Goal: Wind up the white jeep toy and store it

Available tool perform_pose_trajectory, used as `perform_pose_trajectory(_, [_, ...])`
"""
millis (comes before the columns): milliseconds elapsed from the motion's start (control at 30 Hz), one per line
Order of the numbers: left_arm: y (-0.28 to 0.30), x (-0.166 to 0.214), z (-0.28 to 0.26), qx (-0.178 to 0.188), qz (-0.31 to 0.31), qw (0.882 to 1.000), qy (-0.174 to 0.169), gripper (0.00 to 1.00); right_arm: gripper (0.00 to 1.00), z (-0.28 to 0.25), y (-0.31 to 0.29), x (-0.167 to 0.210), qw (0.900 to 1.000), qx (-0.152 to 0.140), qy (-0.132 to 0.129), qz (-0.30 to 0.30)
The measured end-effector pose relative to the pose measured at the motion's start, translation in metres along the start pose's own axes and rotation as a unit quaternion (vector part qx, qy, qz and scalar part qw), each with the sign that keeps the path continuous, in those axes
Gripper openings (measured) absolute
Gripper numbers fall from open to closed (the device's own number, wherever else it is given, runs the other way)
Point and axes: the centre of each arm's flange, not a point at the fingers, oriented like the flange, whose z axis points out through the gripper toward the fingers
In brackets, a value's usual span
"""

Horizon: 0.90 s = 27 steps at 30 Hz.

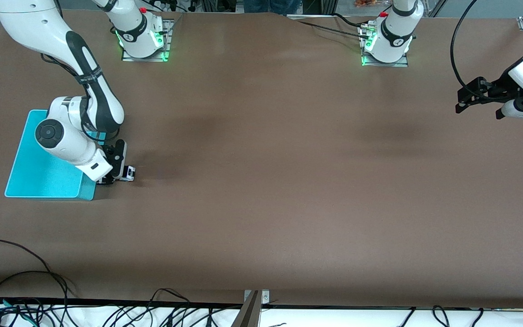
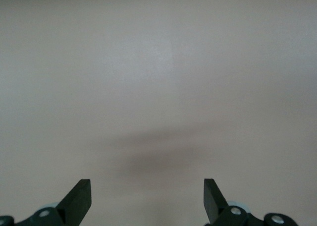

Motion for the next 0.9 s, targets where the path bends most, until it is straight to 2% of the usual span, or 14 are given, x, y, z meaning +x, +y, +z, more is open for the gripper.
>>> perform_pose_trajectory(367, [-0.003, -0.001, 0.000, 0.000, -0.003, 1.000, -0.003, 1.00, 0.49, -0.025, 0.008, 0.019, 1.000, -0.016, 0.008, -0.015])
perform_pose_trajectory(901, [-0.003, -0.003, 0.002, -0.001, -0.003, 1.000, -0.013, 1.00, 0.49, -0.124, 0.024, 0.001, 1.000, 0.015, 0.002, 0.000])
